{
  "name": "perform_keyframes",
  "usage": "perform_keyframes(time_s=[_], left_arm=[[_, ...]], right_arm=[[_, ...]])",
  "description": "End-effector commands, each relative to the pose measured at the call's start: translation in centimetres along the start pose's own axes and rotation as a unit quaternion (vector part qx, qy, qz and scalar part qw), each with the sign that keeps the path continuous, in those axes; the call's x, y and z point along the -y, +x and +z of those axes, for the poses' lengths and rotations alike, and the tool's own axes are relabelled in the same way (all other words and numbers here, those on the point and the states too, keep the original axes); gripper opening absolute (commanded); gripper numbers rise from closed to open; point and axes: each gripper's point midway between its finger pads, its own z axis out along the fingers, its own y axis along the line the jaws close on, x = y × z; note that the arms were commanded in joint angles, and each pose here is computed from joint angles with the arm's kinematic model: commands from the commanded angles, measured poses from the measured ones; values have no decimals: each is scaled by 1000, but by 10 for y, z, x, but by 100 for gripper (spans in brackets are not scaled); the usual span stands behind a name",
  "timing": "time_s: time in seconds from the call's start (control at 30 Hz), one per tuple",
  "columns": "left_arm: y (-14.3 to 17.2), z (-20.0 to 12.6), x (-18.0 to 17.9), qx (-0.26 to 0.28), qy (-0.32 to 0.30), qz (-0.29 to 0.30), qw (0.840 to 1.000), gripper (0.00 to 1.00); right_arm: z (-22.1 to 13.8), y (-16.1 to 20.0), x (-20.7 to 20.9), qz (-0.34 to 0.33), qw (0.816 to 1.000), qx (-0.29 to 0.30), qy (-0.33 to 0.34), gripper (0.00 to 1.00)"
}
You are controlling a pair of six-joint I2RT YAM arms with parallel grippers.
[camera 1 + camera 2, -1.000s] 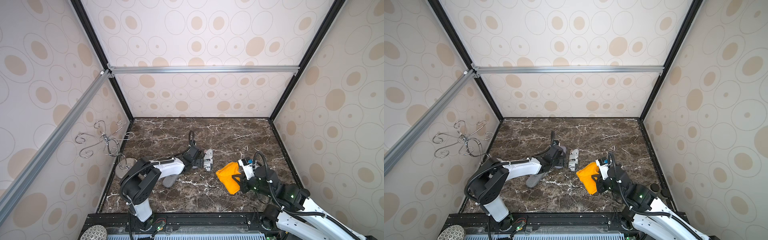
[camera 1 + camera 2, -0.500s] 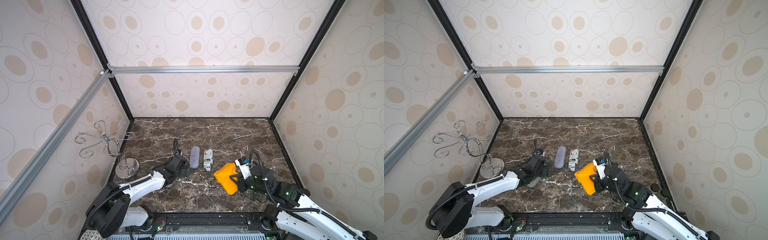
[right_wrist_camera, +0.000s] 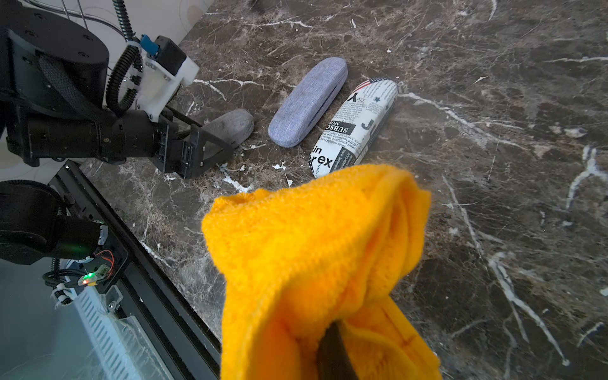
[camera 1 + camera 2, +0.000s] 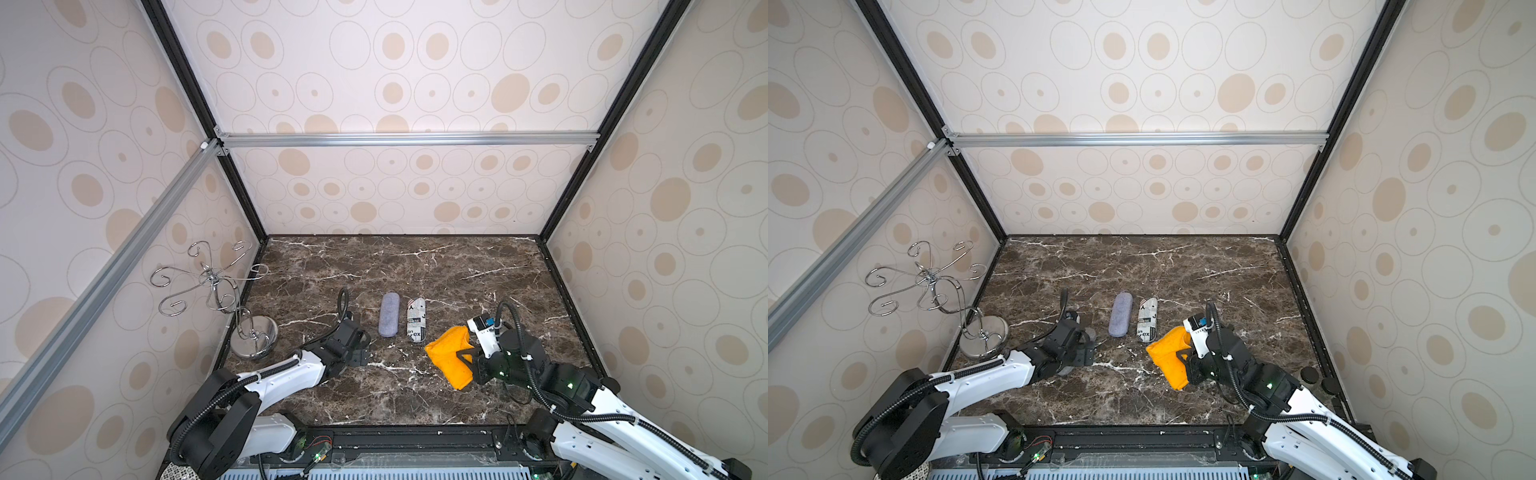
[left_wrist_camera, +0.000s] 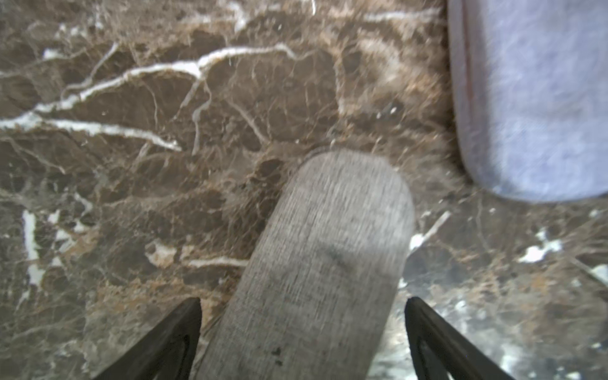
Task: Wipe the eyeglass case
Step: Pick up the eyeglass case from the center of the board.
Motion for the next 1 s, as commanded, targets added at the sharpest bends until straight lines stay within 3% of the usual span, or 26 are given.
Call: perform_keyframes(time_s=[0.0, 0.47, 0.7, 0.87, 0.97], left_arm=[[10, -2, -2, -2, 14, -26, 1000, 89], [24, -12, -9, 31, 12, -41, 999, 75], [27, -13, -5, 29, 16, -32, 999, 73], [23, -19, 2, 44, 26, -14, 999, 56], [12, -28, 8, 70, 37, -7, 997, 54]], right_arm=[[5, 1, -2, 7, 1000, 4, -9, 0], [12, 5, -5, 12, 1000, -4, -20, 0], [12, 6, -4, 13, 1000, -6, -18, 0], [12, 6, -2, 12, 1000, -7, -12, 0], [13, 6, 1, 9, 1000, -5, -4, 0]])
